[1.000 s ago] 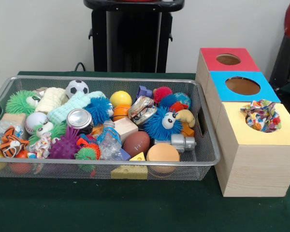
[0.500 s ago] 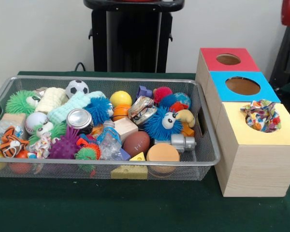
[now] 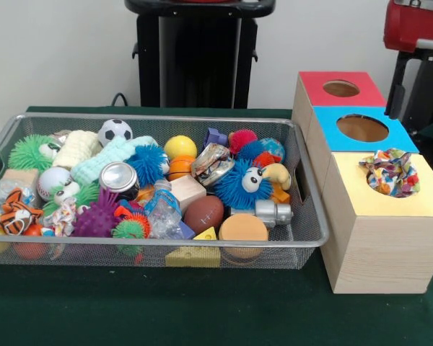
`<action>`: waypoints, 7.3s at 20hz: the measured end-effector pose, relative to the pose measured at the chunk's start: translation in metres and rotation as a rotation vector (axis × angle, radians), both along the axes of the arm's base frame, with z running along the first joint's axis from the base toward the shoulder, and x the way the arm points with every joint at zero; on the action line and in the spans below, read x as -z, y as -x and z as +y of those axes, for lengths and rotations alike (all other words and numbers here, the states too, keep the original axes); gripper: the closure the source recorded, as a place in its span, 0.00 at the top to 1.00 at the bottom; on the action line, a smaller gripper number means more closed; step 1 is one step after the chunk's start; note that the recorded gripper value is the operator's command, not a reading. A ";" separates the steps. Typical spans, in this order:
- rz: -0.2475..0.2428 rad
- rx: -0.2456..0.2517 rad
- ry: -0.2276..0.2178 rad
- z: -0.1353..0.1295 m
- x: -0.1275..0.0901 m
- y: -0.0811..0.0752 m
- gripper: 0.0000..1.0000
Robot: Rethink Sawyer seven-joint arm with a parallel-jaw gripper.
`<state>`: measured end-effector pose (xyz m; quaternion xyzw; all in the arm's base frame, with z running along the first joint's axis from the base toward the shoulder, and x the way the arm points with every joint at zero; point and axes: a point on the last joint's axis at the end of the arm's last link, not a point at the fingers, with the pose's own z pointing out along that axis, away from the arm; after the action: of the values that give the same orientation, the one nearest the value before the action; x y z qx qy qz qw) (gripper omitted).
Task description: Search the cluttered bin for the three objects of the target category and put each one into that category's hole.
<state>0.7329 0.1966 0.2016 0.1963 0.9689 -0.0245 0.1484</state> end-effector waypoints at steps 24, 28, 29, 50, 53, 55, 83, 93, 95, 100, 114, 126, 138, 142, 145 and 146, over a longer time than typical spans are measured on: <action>-0.003 -0.022 -0.014 0.016 0.003 0.005 1.00; 0.012 -0.018 -0.022 0.016 0.006 0.013 1.00; 0.017 -0.015 -0.025 0.015 0.007 0.015 1.00; 0.032 0.034 -0.043 -0.024 0.012 0.038 1.00; 0.032 0.031 -0.043 -0.022 0.012 0.039 1.00; 0.032 0.029 -0.044 -0.021 0.013 0.039 1.00; 0.041 0.000 -0.039 -0.004 0.018 0.045 0.00; 0.068 0.000 -0.031 -0.005 0.038 0.047 0.00; 0.081 0.000 -0.027 -0.006 0.049 0.049 0.00; 0.104 -0.001 -0.021 -0.007 0.066 0.051 0.00; 0.129 -0.041 -0.001 0.014 0.106 0.050 0.00; 0.102 -0.097 -0.016 0.065 0.091 0.051 0.00; 0.109 -0.023 -0.023 0.014 0.100 0.033 0.00; 0.103 0.006 -0.021 -0.008 0.104 0.026 0.00; 0.097 0.011 -0.019 -0.012 0.106 0.025 0.00; 0.094 0.011 -0.018 -0.013 0.107 0.024 0.00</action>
<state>0.7086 0.1835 0.0950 0.2017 0.9739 -0.0259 0.1009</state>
